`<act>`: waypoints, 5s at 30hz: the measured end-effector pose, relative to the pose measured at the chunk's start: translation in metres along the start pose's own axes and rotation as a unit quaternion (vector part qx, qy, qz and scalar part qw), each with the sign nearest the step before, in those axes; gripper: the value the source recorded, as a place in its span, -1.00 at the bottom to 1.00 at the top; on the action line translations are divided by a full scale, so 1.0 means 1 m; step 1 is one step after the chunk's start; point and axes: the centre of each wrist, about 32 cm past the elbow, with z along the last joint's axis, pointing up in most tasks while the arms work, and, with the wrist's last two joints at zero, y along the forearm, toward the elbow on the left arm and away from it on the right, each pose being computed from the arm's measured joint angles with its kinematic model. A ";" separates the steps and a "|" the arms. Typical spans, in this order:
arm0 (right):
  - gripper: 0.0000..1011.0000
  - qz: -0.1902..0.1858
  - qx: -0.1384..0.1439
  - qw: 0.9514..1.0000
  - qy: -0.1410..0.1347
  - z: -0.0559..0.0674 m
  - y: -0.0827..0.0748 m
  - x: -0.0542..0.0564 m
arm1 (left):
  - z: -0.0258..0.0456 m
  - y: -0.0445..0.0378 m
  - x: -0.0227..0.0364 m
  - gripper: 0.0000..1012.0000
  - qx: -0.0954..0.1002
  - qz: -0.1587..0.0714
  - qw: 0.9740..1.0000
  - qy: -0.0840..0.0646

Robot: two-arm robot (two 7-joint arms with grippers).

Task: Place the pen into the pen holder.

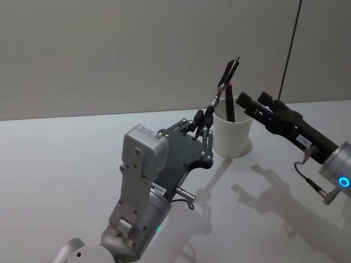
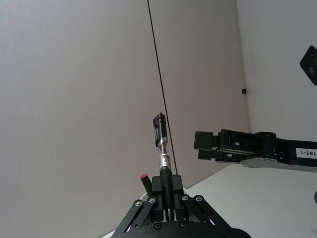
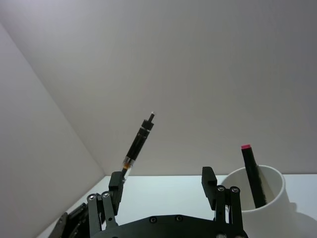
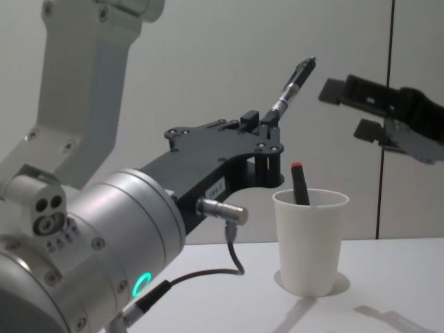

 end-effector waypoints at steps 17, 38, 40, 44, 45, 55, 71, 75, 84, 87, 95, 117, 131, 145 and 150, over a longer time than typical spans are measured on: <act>0.98 0.026 0.040 0.997 0.059 -0.005 0.010 -0.008 | 0.0002 -0.0003 0.0003 -0.77 -0.001 -0.003 1.000 0.001; 0.98 0.036 0.052 0.995 0.077 -0.006 0.013 -0.011 | 0.0002 -0.0003 0.0003 -0.77 -0.001 -0.004 1.000 0.001; 0.98 0.036 0.052 0.995 0.077 -0.006 0.013 -0.011 | 0.0002 -0.0003 0.0003 -0.77 -0.001 -0.004 1.000 0.001; 0.98 0.037 0.053 0.995 0.080 -0.006 0.013 -0.011 | 0.0002 -0.0003 0.0003 -0.77 -0.001 -0.004 1.000 0.001; 0.98 0.037 0.054 0.995 0.081 -0.006 0.014 -0.011 | 0.0002 -0.0003 0.0003 -0.77 -0.001 -0.004 1.000 0.001; 0.98 0.041 0.060 0.990 0.124 -0.009 0.016 -0.011 | 0.0002 -0.0003 0.0003 -0.77 -0.001 -0.004 1.000 0.001; 0.98 0.026 0.061 0.967 0.247 -0.018 0.028 -0.012 | 0.0002 -0.0003 0.0003 -0.77 -0.001 -0.004 1.000 0.001; 0.98 0.016 0.049 0.958 0.282 -0.021 0.034 -0.014 | 0.0002 -0.0003 0.0003 -0.77 -0.001 -0.004 1.000 0.001; 0.98 0.013 0.028 0.945 0.324 -0.027 0.048 -0.021 | 0.0002 -0.0003 0.0002 -0.77 -0.001 -0.004 1.000 0.001; 0.98 0.015 0.021 0.942 0.335 -0.029 0.053 -0.023 | 0.0003 -0.0003 0.0003 -0.77 -0.001 -0.004 1.000 0.001; 0.98 0.021 0.011 0.938 0.345 -0.028 0.061 -0.026 | 0.0003 -0.0003 0.0003 -0.77 -0.001 -0.004 1.000 0.001; 0.98 0.034 0.007 0.941 0.338 -0.013 0.057 -0.024 | 0.0002 -0.0003 0.0003 -0.77 -0.001 -0.004 1.000 0.001; 0.98 0.043 0.003 0.942 0.332 -0.008 0.061 -0.020 | 0.0002 -0.0003 0.0003 -0.77 -0.001 -0.004 1.000 0.001; 0.98 0.042 -0.006 0.944 0.327 -0.007 0.061 -0.015 | 0.0003 -0.0003 0.0003 -0.77 -0.001 -0.004 1.000 0.001; 0.98 0.043 -0.008 0.945 0.325 -0.006 0.060 -0.013 | 0.0003 -0.0003 0.0003 -0.77 -0.001 -0.004 1.000 0.001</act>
